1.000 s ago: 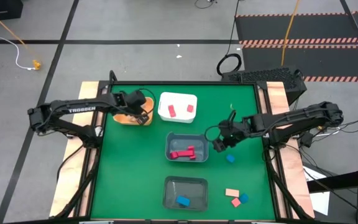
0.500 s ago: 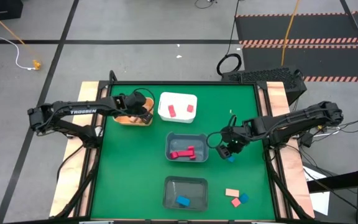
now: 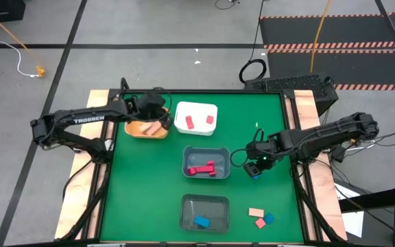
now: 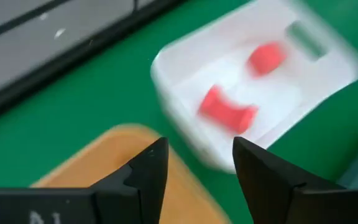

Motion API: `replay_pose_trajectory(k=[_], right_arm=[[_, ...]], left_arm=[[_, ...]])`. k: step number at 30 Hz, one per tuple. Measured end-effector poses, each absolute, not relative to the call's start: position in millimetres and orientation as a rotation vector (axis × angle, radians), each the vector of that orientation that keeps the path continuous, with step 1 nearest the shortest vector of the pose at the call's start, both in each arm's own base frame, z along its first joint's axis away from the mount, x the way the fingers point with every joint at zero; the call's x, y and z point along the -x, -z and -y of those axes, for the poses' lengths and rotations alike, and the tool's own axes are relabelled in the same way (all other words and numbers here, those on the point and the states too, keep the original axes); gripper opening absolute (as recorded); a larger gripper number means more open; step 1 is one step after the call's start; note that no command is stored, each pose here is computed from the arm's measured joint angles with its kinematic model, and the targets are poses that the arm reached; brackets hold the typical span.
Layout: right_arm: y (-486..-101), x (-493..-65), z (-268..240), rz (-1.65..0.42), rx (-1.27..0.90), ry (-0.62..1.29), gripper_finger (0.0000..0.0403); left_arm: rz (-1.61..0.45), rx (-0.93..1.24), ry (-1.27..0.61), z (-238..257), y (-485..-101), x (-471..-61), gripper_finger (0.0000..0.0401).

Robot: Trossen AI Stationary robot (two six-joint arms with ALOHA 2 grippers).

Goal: Sort & place blocks by color
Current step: Put the top blue wooden block into the black bin

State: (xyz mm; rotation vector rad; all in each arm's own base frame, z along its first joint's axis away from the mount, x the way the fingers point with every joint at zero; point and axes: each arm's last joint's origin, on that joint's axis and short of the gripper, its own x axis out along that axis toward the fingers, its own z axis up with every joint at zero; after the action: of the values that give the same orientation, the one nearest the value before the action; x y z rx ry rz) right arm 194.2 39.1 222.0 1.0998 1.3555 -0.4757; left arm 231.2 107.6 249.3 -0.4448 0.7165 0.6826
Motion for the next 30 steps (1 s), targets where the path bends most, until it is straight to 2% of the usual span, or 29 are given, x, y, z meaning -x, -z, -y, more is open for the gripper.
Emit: replay_pose_trajectory(k=[5, 10, 16, 24, 30], right_arm=[[-216, -197, -40, -1.38, -1.027, 0.445, 0.0215], [-191, -196, -44, -1.441, -0.985, 0.457, 0.025], [-178, -195, -43, -1.418, -0.994, 0.526, 0.0285], [-167, -197, -41, -1.338, -0.948, 0.56, 0.0282], [-157, -201, -47, -1.377, -0.888, 0.535, 0.0282]], left_arm=[[-0.602, 0.397, -0.607, -110, -292, -243, 0.0186], [-0.503, 0.334, -0.558, -106, -333, -249, 0.0186], [-0.426, 0.257, -0.519, -101, -371, -250, 0.0187], [-0.392, 0.229, -0.511, -100, -387, -249, 0.0187], [-0.405, 0.244, -0.515, -100, -386, -248, 0.0186]])
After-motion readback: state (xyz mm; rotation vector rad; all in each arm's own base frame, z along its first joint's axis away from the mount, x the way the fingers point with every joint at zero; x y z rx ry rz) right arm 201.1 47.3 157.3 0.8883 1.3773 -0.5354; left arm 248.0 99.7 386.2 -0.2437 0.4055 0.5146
